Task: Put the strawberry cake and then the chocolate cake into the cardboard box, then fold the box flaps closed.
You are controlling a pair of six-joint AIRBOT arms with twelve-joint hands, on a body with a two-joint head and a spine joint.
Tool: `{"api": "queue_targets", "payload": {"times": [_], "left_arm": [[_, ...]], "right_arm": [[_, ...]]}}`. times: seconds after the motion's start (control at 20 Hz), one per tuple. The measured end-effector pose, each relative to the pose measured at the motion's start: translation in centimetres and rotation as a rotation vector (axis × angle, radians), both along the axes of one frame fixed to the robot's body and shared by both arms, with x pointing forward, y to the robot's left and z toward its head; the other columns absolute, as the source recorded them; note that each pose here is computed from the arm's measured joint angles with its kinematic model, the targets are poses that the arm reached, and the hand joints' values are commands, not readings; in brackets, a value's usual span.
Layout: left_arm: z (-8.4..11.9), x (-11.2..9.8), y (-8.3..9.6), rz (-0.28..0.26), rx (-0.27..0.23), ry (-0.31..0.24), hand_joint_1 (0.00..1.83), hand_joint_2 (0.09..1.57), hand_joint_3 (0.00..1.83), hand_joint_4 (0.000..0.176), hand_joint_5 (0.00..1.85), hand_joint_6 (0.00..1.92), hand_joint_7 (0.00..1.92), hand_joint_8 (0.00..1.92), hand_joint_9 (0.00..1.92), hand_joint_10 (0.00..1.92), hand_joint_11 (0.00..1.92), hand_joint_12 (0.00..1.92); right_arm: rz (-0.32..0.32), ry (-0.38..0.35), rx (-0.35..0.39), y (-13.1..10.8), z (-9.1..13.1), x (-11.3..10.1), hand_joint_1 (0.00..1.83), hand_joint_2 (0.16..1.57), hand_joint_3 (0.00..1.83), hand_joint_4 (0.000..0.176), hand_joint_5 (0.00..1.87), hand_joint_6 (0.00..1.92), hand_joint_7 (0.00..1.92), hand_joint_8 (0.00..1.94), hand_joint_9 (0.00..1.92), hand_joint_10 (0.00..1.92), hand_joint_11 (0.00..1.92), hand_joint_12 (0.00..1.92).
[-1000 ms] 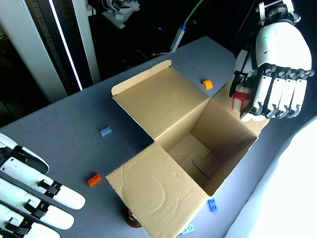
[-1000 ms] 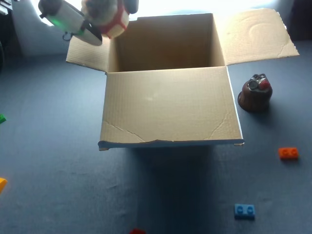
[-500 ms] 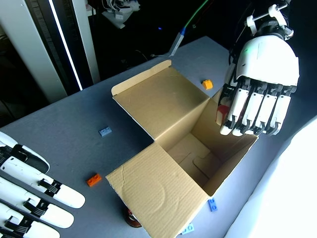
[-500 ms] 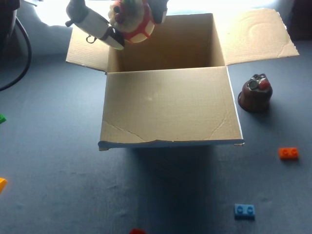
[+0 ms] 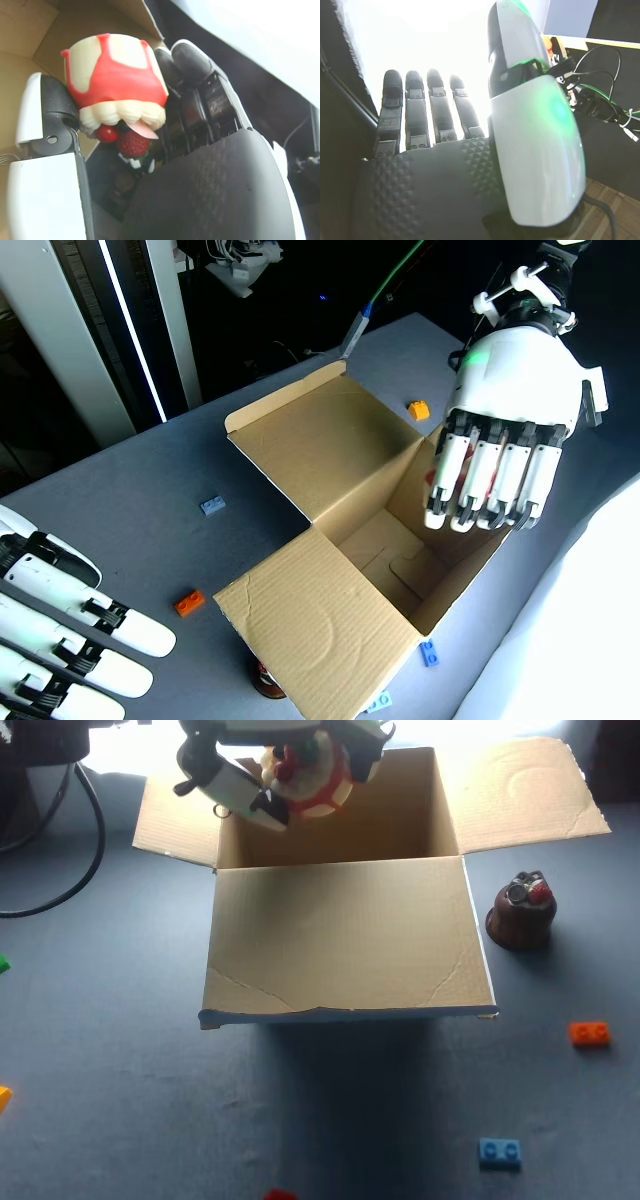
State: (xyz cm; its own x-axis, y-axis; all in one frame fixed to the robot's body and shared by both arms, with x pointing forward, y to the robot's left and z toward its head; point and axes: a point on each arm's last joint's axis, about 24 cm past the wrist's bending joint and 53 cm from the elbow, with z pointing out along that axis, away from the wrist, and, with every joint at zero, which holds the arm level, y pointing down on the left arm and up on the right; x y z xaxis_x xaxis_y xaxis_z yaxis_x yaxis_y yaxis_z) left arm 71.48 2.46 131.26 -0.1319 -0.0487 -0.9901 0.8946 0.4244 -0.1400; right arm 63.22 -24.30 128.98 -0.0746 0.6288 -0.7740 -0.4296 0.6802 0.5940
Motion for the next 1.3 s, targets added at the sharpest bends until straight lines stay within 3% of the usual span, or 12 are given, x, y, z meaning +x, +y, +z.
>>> {"api": "queue_targets", "payload": {"times": [0.05, 0.15, 0.2, 0.25, 0.3, 0.35, 0.5, 0.6, 0.8, 1.05, 1.2, 1.3], "left_arm": [[-0.3, 0.0, 0.0, -0.001, 0.006, -0.003, 1.13, 1.13, 0.0, 0.0, 0.45, 0.91, 0.48, 1.15, 0.44, 1.34, 0.33, 1.68], [-1.0, 0.0, 0.0, 0.001, 0.023, -0.008, 1.02, 1.09, 0.0, 0.0, 0.52, 0.52, 0.49, 0.81, 0.41, 1.24, 0.27, 1.65], [-1.3, 0.0, 0.0, -0.001, 0.028, -0.008, 1.02, 1.09, 0.0, 0.0, 0.52, 0.52, 0.49, 0.81, 0.41, 1.24, 0.27, 1.65], [-1.6, -0.2, -0.2, -0.004, 0.033, -0.009, 0.99, 1.07, 0.0, 0.0, 0.59, 0.27, 0.55, 0.63, 0.44, 1.15, 0.3, 1.6], [-1.9, -0.4, -0.4, -0.014, 0.039, -0.008, 0.99, 1.06, 0.0, 0.0, 0.61, 0.19, 0.59, 0.52, 0.47, 1.09, 0.3, 1.57], [-2.2, -0.6, -0.9, -0.022, 0.045, -0.009, 0.99, 1.06, 0.0, 0.0, 0.61, 0.13, 0.62, 0.38, 0.49, 1.0, 0.29, 1.53], [-2.4, -1.3, -1.6, -0.047, 0.05, -0.009, 0.85, 1.03, 0.0, 0.0, 0.46, 0.01, 0.61, 0.03, 0.6, 0.43, 0.25, 1.26], [-2.4, -1.1, -1.5, -0.041, 0.05, -0.011, 0.75, 0.99, 0.0, 0.022, 0.35, 0.0, 0.53, 0.0, 0.63, 0.17, 0.25, 1.13], [-2.4, -0.5, -1.1, -0.017, 0.049, -0.018, 0.72, 0.96, 0.0, 0.048, 0.27, 0.0, 0.43, 0.0, 0.59, 0.05, 0.22, 1.06], [-2.3, -0.3, -0.7, -0.014, 0.048, -0.019, 0.7, 0.95, 0.0, 0.053, 0.26, 0.0, 0.42, 0.01, 0.57, 0.03, 0.21, 1.06], [-1.4, 0.7, 0.5, 0.01, 0.042, -0.032, 0.7, 0.96, 0.0, 0.05, 0.28, 0.01, 0.42, 0.01, 0.59, 0.02, 0.19, 1.12], [-0.2, 1.6, 1.6, 0.04, 0.024, -0.044, 0.68, 0.97, 0.0, 0.048, 0.3, 0.01, 0.47, 0.02, 0.62, 0.03, 0.2, 1.16]], "right_arm": [[0.001, -0.002, 0.0, 0.0, 0.0, 0.0, 0.99, 1.08, 0.01, 0.0, 0.06, 0.0, 0.13, 0.0, 0.1, 0.0, 0.0, 0.24], [0.006, -0.011, -0.002, 0.2, 0.2, -0.1, 1.02, 1.07, 0.0, 0.0, 0.07, 0.01, 0.13, 0.0, 0.12, 0.01, 0.0, 0.31], [0.007, -0.011, -0.002, 0.2, 0.2, -0.1, 1.02, 1.07, 0.0, 0.0, 0.07, 0.01, 0.13, 0.0, 0.12, 0.01, 0.0, 0.31], [0.007, -0.012, -0.003, 0.2, 0.2, -0.1, 1.07, 1.05, 0.0, 0.0, 0.1, 0.01, 0.16, 0.0, 0.15, 0.02, 0.0, 0.49], [0.007, -0.012, -0.002, 0.2, 0.2, -0.1, 1.07, 1.05, 0.0, 0.0, 0.1, 0.01, 0.15, 0.0, 0.15, 0.02, 0.0, 0.51], [0.007, -0.011, -0.003, 0.2, 0.2, -0.1, 1.05, 1.05, 0.0, 0.0, 0.09, 0.0, 0.16, 0.0, 0.15, 0.02, 0.0, 0.51], [0.008, -0.013, -0.004, 0.2, 0.2, -0.1, 1.05, 1.05, 0.0, 0.0, 0.09, 0.0, 0.15, 0.0, 0.14, 0.01, 0.0, 0.52], [0.008, -0.012, -0.003, 0.2, 0.2, -0.1, 1.03, 1.06, 0.0, 0.0, 0.06, 0.0, 0.12, 0.0, 0.11, 0.0, 0.0, 0.45], [0.009, -0.013, -0.004, 0.3, 0.2, -0.1, 1.04, 1.06, 0.0, 0.0, 0.06, 0.0, 0.1, 0.0, 0.11, 0.0, 0.0, 0.48], [0.003, -0.013, -0.004, 0.1, 0.2, -0.1, 1.0, 1.07, 0.0, 0.0, 0.06, 0.0, 0.13, 0.0, 0.13, 0.01, 0.0, 0.49], [-0.061, 0.058, 0.071, -1.5, -0.7, 0.9, 1.03, 1.06, 0.0, 0.0, 0.07, 0.01, 0.13, 0.0, 0.12, 0.0, 0.0, 0.47], [-0.06, 0.112, 0.053, -1.3, -2.0, 1.3, 1.03, 1.06, 0.0, 0.0, 0.08, 0.01, 0.14, 0.0, 0.13, 0.0, 0.0, 0.42]]}}
